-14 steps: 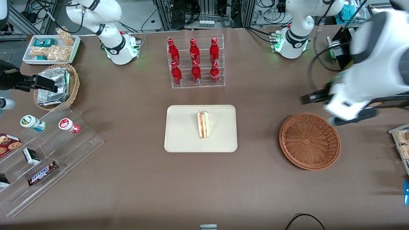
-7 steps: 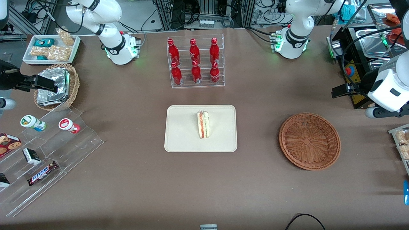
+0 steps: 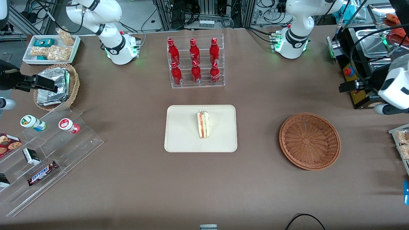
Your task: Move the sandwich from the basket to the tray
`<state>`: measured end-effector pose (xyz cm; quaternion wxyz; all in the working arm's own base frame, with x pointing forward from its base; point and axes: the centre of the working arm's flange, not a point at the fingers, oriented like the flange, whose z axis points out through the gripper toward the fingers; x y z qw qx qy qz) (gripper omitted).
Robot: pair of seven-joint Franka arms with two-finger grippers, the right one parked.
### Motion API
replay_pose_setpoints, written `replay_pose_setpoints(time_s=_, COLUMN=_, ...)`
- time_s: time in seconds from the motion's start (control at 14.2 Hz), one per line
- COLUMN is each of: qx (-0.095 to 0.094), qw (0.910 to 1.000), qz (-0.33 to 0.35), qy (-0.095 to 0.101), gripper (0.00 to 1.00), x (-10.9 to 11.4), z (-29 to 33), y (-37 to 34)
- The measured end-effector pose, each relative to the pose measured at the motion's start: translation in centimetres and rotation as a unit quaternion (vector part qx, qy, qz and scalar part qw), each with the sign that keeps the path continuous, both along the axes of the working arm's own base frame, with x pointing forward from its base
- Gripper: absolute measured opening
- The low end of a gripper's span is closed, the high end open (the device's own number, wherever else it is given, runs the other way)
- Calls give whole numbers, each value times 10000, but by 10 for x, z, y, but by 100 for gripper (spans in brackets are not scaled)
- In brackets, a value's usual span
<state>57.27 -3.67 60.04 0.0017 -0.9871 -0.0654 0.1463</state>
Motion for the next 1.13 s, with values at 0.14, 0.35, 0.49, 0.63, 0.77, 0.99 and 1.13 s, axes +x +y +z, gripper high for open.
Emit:
replay_pose_setpoints(time_s=0.14, qx=15, qw=9995, qz=-77, qy=-293, gripper=100, x=-12, z=-14, y=-13)
replay_pose_setpoints(time_s=0.35, qx=43, qw=9992, qz=-93, qy=-383, gripper=100, x=-30, z=-15, y=-15)
replay_pose_setpoints(time_s=0.49, qx=36, qw=9987, qz=-84, qy=-492, gripper=100, x=-28, z=-10, y=-15)
replay_pose_setpoints(time_s=0.63, qx=26, qw=9981, qz=-80, qy=-612, gripper=100, x=-26, z=-1, y=-14)
replay_pose_setpoints(time_s=0.77, qx=33, qw=9977, qz=-67, qy=-679, gripper=100, x=-26, z=10, y=-13)
replay_pose_setpoints(time_s=0.99, qx=54, qw=9983, qz=3, qy=-580, gripper=100, x=-28, z=14, y=-4)
replay_pose_setpoints(time_s=1.13, qx=59, qw=9986, qz=22, qy=-533, gripper=100, x=-27, z=10, y=-1)
